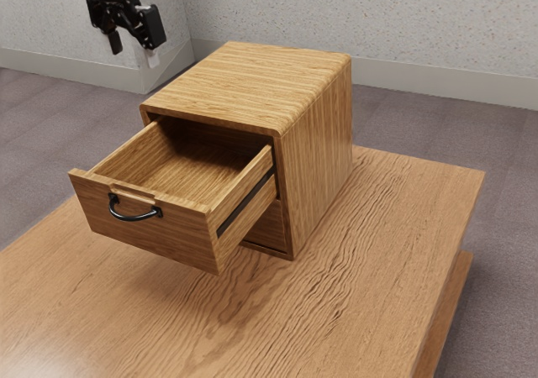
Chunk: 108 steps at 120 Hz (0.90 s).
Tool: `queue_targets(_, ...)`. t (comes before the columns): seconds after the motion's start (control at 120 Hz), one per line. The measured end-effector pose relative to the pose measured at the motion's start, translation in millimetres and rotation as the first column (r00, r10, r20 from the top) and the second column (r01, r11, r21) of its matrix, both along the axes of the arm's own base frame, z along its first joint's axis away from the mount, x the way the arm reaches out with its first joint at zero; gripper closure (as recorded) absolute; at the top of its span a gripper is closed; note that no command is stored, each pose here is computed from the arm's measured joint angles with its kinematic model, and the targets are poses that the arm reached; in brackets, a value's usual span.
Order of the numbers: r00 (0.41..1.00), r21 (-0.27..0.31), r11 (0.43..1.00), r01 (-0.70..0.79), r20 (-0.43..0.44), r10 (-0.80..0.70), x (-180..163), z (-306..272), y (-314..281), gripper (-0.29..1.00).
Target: Push the drawer handle with one arm to close the drawer
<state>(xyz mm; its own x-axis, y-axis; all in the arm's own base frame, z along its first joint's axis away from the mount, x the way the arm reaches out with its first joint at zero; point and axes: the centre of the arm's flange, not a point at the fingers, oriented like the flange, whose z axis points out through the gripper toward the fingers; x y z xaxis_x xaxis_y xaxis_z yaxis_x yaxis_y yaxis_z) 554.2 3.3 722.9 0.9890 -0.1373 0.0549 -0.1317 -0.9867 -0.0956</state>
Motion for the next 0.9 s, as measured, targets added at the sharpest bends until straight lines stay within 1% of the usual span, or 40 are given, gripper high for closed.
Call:
queue_targets(0.133,1.0,-0.001,1.0,0.001,-0.012,-0.001,0,-4,3,0.0)
queue_targets(0.158,1.0,-0.002,1.0,0.004,-0.011,-0.004,-5,-2,2,0.0)
queue_targets(0.217,1.0,-0.011,1.0,0.021,-0.011,-0.021,-43,6,-2,0.0)
queue_targets(0.283,0.998,-0.02,0.998,0.056,0.004,-0.056,-100,10,-14,0.0)
queue_targets(0.35,0.997,-0.018,0.997,0.081,0.017,-0.081,-164,6,-26,0.01)
queue_targets(0.392,0.997,-0.015,0.997,0.08,0.009,-0.08,-195,-8,-30,0.06)
queue_targets(0.425,0.997,-0.015,0.997,0.071,0.001,-0.071,-213,-20,-31,0.14)
queue_targets(0.483,0.999,-0.027,0.999,0.044,-0.025,-0.045,-239,-49,-33,0.3)
queue_targets(0.542,1.0,-0.039,0.999,0.01,-0.028,-0.011,-258,-66,-33,0.44)
queue_targets(0.617,0.998,-0.059,0.998,-0.038,-0.06,0.034,-266,-92,-34,0.57)
queue_targets(0.7,0.99,-0.067,0.993,-0.093,-0.112,0.085,-262,-123,-32,0.65)
queue_targets(0.75,0.984,-0.065,0.99,-0.122,-0.139,0.112,-256,-145,-33,0.69)
queue_targets(0.825,0.976,-0.056,0.986,-0.157,-0.161,0.146,-237,-175,-34,0.72)
queue_targets(0.9,0.972,-0.053,0.981,-0.185,-0.158,0.175,-220,-198,-35,0.74)
